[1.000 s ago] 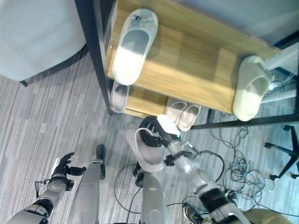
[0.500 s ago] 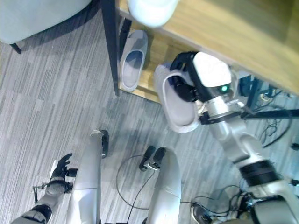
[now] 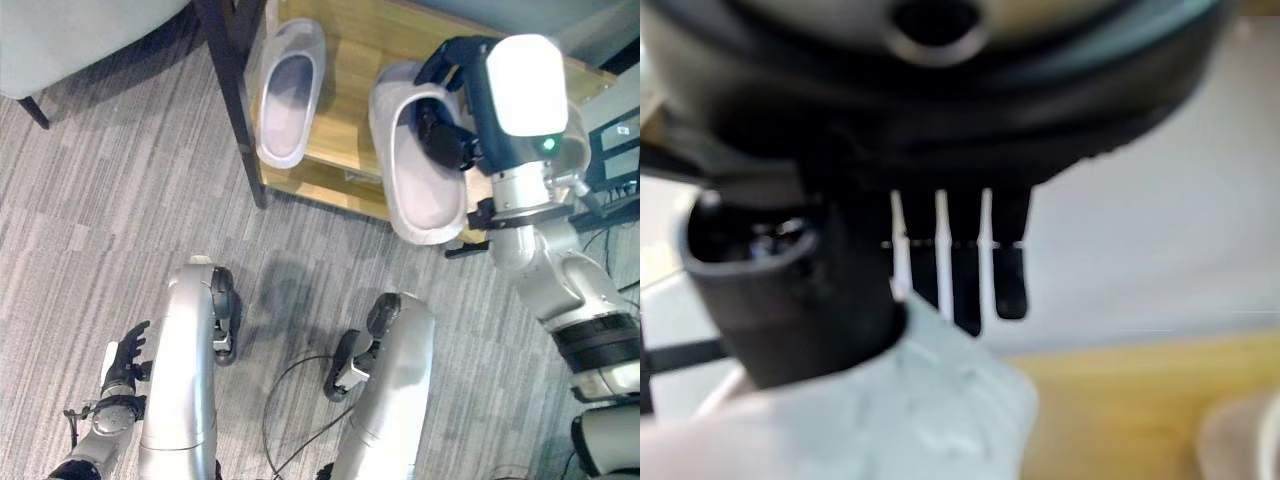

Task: Arrange the slippers neatly on the shoe rack.

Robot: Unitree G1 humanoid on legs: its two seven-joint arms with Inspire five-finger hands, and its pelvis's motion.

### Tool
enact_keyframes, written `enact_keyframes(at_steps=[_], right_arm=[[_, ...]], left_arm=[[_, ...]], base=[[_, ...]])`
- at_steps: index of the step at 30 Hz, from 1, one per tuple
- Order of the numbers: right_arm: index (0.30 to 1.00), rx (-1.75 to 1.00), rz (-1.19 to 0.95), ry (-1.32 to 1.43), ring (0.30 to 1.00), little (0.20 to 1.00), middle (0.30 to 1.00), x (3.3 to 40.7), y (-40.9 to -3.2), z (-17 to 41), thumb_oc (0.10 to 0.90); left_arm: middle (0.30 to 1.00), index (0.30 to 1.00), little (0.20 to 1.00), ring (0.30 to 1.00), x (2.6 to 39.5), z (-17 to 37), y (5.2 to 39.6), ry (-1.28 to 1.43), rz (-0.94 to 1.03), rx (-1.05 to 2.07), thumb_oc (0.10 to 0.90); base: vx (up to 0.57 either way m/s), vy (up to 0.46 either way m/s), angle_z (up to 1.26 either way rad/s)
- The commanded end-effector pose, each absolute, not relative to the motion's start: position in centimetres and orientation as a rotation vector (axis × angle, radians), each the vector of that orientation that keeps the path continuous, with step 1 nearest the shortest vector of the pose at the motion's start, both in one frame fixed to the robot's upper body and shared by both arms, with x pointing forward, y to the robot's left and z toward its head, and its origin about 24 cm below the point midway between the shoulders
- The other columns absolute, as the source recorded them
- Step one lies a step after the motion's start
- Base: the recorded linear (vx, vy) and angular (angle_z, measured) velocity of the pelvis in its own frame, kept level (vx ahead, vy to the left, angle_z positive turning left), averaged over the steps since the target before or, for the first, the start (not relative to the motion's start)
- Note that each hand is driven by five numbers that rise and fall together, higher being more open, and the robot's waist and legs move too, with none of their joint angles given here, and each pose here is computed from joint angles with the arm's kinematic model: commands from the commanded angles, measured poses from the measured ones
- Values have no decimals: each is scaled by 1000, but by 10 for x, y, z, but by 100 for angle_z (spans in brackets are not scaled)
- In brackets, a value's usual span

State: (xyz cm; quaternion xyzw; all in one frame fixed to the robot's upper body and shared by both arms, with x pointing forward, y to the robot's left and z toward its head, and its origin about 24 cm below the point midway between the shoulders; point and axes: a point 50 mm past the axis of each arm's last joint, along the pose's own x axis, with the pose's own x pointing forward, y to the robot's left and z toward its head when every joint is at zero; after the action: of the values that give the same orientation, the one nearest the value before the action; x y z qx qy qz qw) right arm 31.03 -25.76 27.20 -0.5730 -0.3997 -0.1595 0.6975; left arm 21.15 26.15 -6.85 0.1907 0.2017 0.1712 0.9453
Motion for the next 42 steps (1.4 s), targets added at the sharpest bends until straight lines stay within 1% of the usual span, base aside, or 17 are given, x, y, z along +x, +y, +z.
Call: enact_keyframes(at_steps=[1, 3, 5, 7, 10, 18, 20, 23, 33, 36, 42], right_arm=[[300, -1082, -562, -1300, 300, 300, 300, 277, -245, 369, 400], [300, -1003, -658, -1295, 300, 300, 300, 284, -252, 379, 400], [300, -972, -692, -1290, 300, 300, 300, 287, -254, 387, 400], [300, -887, -687, -1313, 300, 300, 300, 289, -248, 395, 400], [300, -833, -729, -1284, 300, 300, 300, 296, -251, 405, 400], [300, -756, -682, -1232, 300, 300, 300, 308, -249, 412, 400], [300, -796, -686, -1178, 300, 300, 300, 314, -255, 407, 400], [300, -796, -695, -1126, 300, 300, 300, 321, -260, 405, 400], [300, -795, -619, -1062, 300, 300, 300, 331, -255, 401, 400], [300, -837, -580, -1007, 300, 300, 300, 339, -253, 398, 400], [300, -887, -592, -962, 300, 300, 300, 345, -255, 401, 400]], left_arm=[[900, 900, 900, 900, 191, -68, 271, 372, 413, 407, 800], [900, 900, 900, 900, 191, -59, 273, 310, 419, 392, 800], [900, 900, 900, 900, 191, -57, 274, 306, 424, 389, 800], [900, 900, 900, 900, 194, -54, 272, 290, 409, 393, 800], [900, 900, 900, 900, 198, -50, 266, 254, 342, 453, 800], [900, 900, 900, 900, 188, -61, 264, 314, 301, 465, 800], [900, 900, 900, 900, 184, -62, 264, 327, 259, 468, 800], [900, 900, 900, 900, 179, -65, 263, 343, 259, 443, 800], [900, 900, 900, 900, 176, -67, 267, 368, 265, 411, 800], [900, 900, 900, 900, 176, -68, 266, 374, 259, 377, 800], [900, 900, 900, 900, 173, -71, 267, 397, 270, 351, 800]], base=[[12, 3, -11], [8, 21, -8], [-11, 37, -5], [-5, 21, -2], [11, 12, -3], [3, 9, -5], [0, 0, 0], [-5, 12, 0], [2, 17, -1], [0, 0, 0], [0, 0, 0]])
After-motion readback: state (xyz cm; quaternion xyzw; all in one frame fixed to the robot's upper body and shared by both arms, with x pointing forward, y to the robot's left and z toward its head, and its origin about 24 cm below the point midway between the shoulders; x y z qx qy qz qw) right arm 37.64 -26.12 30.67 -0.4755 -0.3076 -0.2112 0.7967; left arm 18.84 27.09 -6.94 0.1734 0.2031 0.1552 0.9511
